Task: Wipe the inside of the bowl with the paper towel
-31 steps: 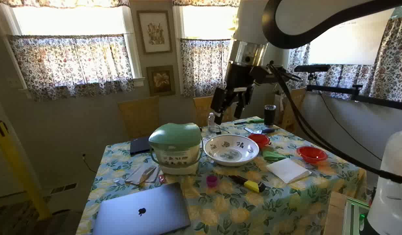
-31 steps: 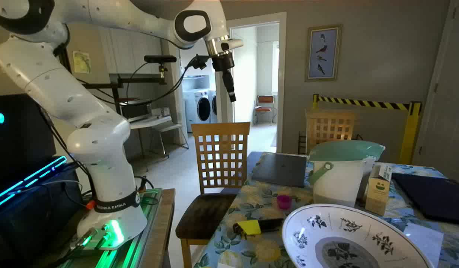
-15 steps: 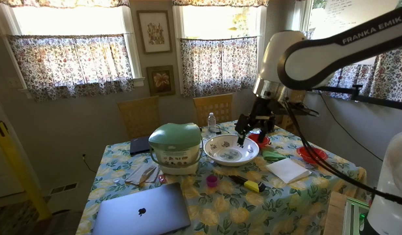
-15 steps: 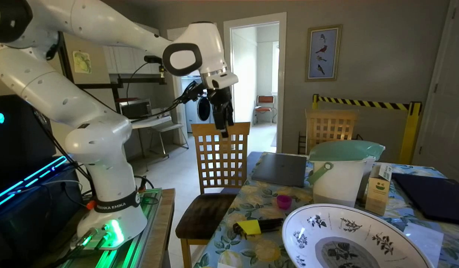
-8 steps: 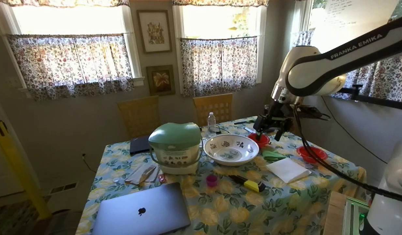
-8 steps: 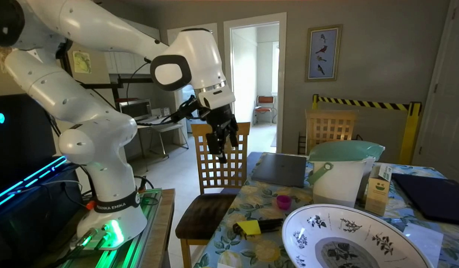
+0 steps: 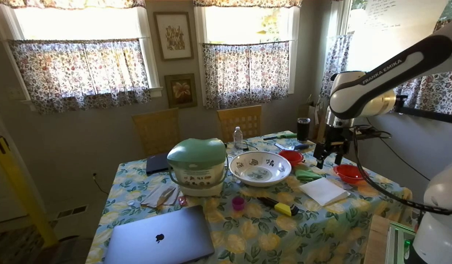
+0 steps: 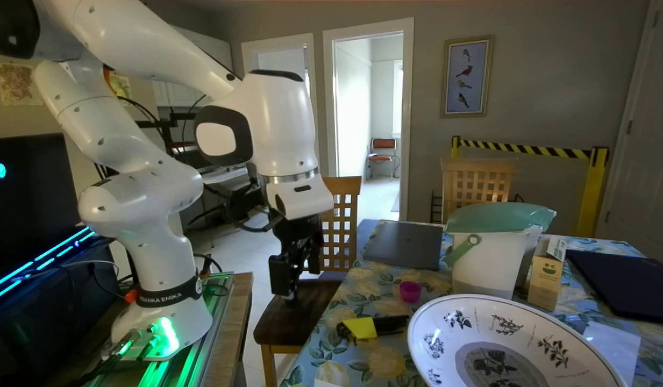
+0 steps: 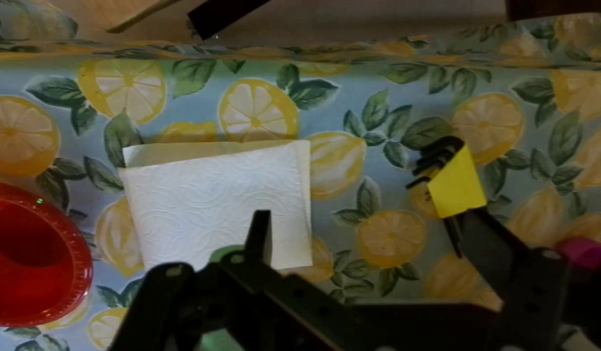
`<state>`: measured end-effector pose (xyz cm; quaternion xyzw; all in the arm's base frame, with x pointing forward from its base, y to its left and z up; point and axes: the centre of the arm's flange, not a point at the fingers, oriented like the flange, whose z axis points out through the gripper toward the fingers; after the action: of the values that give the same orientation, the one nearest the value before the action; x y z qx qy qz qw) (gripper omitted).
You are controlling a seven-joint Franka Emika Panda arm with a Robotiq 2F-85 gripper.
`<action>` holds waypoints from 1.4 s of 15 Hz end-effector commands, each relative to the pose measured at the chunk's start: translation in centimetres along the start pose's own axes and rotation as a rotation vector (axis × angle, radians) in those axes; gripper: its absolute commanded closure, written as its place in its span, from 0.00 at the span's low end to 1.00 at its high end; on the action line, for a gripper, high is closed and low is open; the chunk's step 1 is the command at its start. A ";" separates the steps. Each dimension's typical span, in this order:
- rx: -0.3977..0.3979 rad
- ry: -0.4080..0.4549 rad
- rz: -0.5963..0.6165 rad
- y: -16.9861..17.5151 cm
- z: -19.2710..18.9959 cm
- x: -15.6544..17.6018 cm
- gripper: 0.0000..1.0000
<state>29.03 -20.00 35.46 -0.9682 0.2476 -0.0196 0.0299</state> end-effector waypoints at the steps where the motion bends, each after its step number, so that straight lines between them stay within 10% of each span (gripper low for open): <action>1: -0.078 0.017 -0.010 3.6 6.6 -3.6 0.00; 7: -0.149 0.048 0.051 8.8 12.9 -2.1 0.00; 8: -0.138 0.060 0.044 8.5 8.0 1.6 0.00; 21: -0.212 0.073 0.092 11.4 14.1 5.5 0.00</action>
<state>27.87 -30.88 22.70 -0.9542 0.2887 -0.0297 -0.0731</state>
